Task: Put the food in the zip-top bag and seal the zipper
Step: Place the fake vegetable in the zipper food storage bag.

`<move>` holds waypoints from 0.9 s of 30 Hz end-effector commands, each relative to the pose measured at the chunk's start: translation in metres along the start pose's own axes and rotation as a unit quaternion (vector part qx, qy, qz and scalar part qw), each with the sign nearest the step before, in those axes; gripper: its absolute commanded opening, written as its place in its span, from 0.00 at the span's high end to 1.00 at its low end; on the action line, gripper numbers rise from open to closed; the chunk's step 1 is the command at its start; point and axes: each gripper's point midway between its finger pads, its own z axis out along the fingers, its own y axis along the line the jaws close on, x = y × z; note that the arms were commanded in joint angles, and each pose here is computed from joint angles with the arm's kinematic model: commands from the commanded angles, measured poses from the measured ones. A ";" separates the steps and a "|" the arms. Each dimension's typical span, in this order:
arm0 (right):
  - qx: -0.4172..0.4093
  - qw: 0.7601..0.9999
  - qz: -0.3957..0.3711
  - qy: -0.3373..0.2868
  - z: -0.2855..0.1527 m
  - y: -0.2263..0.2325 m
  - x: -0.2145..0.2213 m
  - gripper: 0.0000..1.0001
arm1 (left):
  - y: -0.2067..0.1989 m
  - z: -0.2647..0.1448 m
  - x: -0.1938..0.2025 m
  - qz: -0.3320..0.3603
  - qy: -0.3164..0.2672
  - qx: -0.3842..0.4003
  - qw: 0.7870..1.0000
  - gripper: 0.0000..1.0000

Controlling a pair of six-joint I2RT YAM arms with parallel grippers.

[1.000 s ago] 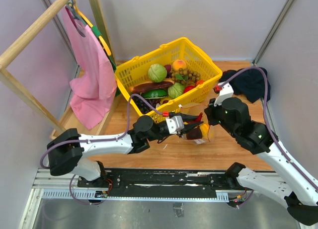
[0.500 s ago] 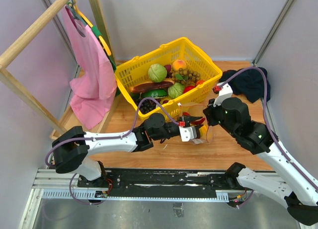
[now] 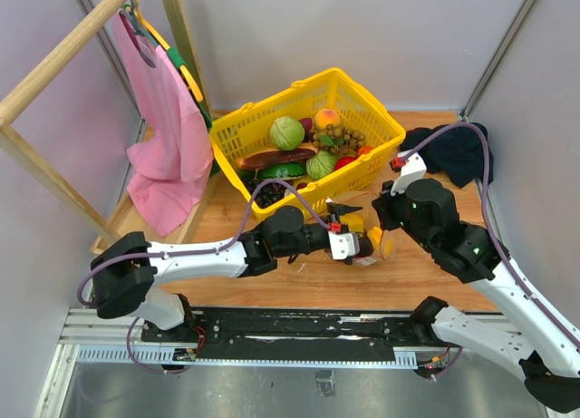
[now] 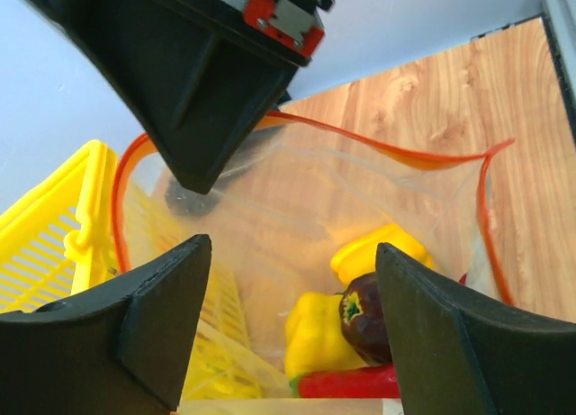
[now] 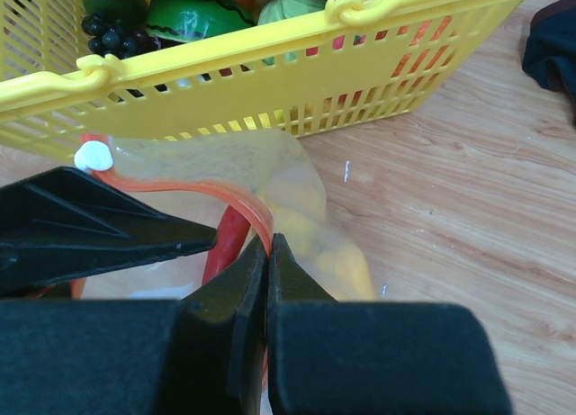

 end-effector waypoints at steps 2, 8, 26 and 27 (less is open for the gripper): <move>0.036 0.999 0.003 -0.019 -0.004 -0.015 -0.010 0.99 | 0.022 -0.010 -0.050 -0.046 -0.039 -0.014 0.998 0.18; 0.050 0.999 -0.002 -0.013 -0.004 -0.020 -0.008 0.99 | 0.029 -0.024 -0.066 -0.106 -0.013 -0.007 0.994 0.16; 0.055 0.998 -0.007 -0.008 0.002 -0.019 -0.010 0.99 | 0.041 -0.065 -0.027 -0.394 0.153 -0.155 0.893 0.33; 0.055 0.998 -0.007 -0.008 0.002 -0.019 -0.010 0.99 | 0.037 -0.064 -0.022 -0.404 0.165 -0.156 0.886 0.36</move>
